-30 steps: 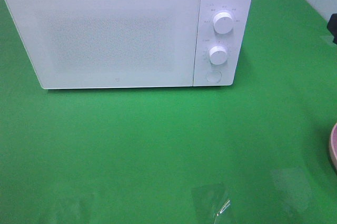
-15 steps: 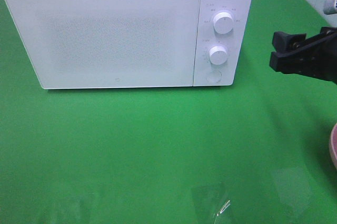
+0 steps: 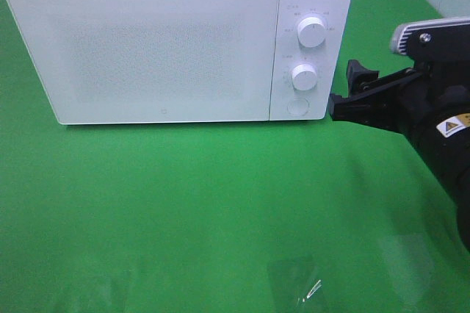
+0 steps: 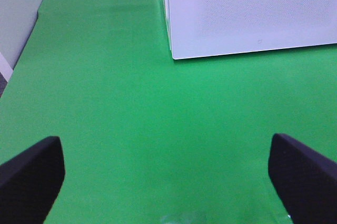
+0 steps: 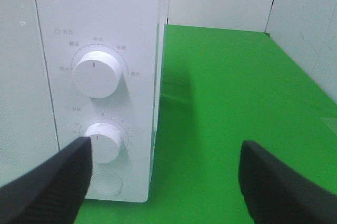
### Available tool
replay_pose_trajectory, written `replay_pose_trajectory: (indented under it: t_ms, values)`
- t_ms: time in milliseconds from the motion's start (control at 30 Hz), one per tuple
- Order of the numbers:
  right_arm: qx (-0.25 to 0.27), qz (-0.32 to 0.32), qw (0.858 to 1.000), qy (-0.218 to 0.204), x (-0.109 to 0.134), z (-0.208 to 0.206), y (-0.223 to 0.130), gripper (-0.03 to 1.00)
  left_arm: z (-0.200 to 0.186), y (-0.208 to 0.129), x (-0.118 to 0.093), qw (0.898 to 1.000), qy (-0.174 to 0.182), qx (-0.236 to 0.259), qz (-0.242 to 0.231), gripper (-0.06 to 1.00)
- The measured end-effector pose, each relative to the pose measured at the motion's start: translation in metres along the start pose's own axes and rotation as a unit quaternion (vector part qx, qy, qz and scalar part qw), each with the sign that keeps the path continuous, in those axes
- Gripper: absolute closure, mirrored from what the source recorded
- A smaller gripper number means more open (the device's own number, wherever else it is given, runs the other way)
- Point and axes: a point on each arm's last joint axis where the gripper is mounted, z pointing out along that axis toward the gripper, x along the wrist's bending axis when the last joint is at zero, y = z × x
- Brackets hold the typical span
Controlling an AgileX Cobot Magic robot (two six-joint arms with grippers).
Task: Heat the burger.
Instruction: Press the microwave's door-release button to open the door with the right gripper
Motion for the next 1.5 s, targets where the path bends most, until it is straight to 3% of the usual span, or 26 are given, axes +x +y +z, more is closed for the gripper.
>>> replay_pose_trajectory:
  t_ms: [233,667,900,1100,1133,1167,1200,1233,1300,1400,1433,1467,1500]
  values:
    - [0.023,-0.021,0.999,0.018,0.015,0.000,-0.017,0.21,0.000,0.000,0.000,1.000,0.000,0.000,0.000,-0.03]
    - [0.060,0.009,0.998,0.013,0.021,0.006,-0.041,0.21,0.000,0.000,0.000,1.000,0.000,0.000,0.000,-0.03]
    - [0.061,0.049,0.997,0.011,0.021,0.006,-0.041,0.22,0.000,0.000,0.000,1.000,0.000,0.000,0.000,-0.03]
    - [0.064,0.118,0.991,0.007,0.021,0.006,-0.042,0.31,0.000,0.000,0.000,1.000,0.000,0.000,0.000,-0.03]
    - [0.065,0.160,0.985,0.004,0.022,0.006,-0.043,0.37,0.000,0.000,0.000,1.000,0.000,0.000,0.000,-0.03]
    - [0.065,0.160,0.985,0.004,0.022,0.006,-0.043,0.37,0.000,0.000,0.000,1.000,0.000,0.000,0.000,-0.03]
    - [0.065,0.204,0.977,0.001,0.022,0.006,-0.043,0.45,0.000,0.000,0.000,1.000,0.000,0.000,0.000,-0.03]
    - [0.065,0.204,0.977,0.001,0.022,0.006,-0.043,0.45,0.000,0.000,0.000,1.000,0.000,0.000,0.000,-0.03]
    - [0.065,0.305,0.950,-0.004,0.022,0.006,-0.043,0.57,0.000,0.000,0.000,1.000,0.000,0.000,0.000,-0.03]
    - [0.065,0.324,0.944,-0.003,0.022,0.006,-0.043,0.65,0.000,0.000,0.000,1.000,0.000,0.000,0.000,-0.03]
    - [0.066,0.366,0.928,0.006,0.024,0.006,-0.042,0.72,0.000,0.000,0.000,1.000,0.000,0.000,0.000,-0.03]
    - [0.066,0.366,0.928,0.006,0.024,0.006,-0.042,0.72,0.000,0.000,0.000,1.000,0.000,0.000,0.000,-0.03]
    - [0.067,0.403,0.913,0.013,0.026,0.006,-0.042,0.78,0.000,0.000,0.000,1.000,0.000,0.000,0.000,-0.03]
